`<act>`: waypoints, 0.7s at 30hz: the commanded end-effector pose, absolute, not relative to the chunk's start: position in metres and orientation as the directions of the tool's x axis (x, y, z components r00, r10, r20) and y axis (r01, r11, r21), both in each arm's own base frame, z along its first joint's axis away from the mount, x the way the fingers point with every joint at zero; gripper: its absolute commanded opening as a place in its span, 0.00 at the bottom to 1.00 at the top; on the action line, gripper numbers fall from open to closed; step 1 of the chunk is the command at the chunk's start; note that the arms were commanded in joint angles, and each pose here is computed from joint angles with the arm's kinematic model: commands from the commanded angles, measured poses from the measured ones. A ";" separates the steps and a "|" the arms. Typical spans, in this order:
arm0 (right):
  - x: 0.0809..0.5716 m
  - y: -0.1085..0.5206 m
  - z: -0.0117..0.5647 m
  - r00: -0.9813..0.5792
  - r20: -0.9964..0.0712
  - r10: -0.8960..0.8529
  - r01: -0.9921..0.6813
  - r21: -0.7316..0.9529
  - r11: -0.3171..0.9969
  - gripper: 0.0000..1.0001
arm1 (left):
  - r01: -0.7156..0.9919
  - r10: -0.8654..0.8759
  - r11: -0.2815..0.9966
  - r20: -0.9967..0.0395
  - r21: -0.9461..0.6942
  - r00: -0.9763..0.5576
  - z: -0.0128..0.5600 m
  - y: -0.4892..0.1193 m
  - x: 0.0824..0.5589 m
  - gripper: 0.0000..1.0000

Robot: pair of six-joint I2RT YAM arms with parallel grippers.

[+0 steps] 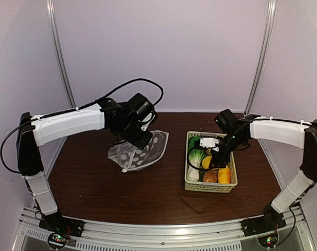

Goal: Place the food in the zip-top bag and seal the zipper
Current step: Pick up the fake fruit from the bin.

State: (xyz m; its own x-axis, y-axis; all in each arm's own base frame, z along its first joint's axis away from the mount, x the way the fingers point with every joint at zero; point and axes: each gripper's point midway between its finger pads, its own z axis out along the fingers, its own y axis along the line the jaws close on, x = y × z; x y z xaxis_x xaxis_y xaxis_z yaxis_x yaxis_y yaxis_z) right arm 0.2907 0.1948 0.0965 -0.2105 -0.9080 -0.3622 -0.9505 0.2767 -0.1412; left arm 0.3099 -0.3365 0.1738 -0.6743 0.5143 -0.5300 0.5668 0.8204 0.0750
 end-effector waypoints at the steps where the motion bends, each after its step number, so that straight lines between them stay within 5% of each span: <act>1: 0.302 0.195 0.089 -0.231 -0.352 -0.907 -0.935 -0.177 0.307 0.77 | 0.545 0.452 0.839 -0.565 0.006 -0.690 0.179 -0.339 0.316 0.00; 8: 0.305 0.194 0.078 -0.248 -0.326 -0.912 -0.936 -0.161 0.312 0.75 | 0.525 0.402 0.850 -0.582 -0.051 -0.707 0.186 -0.338 0.321 0.00; 13: 0.305 0.194 0.085 -0.264 -0.328 -0.907 -0.931 -0.158 0.328 0.52 | 0.503 0.367 0.860 -0.587 -0.081 -0.722 0.188 -0.335 0.324 0.00; 21: 0.296 0.224 0.176 -0.233 -0.540 -0.809 -0.932 -0.113 0.344 0.46 | 0.447 0.245 0.870 -0.605 -0.207 -0.757 0.198 -0.334 0.328 0.00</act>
State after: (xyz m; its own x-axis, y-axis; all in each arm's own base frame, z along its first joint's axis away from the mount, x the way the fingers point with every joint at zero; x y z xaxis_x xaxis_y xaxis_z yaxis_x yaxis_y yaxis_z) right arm 0.3005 0.2010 0.1109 -0.2641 -0.8835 -0.3868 -0.9330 0.3356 -0.1296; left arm 0.3240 -0.3280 0.1738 -0.7606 0.3457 -0.5496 0.4721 0.8756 -0.1025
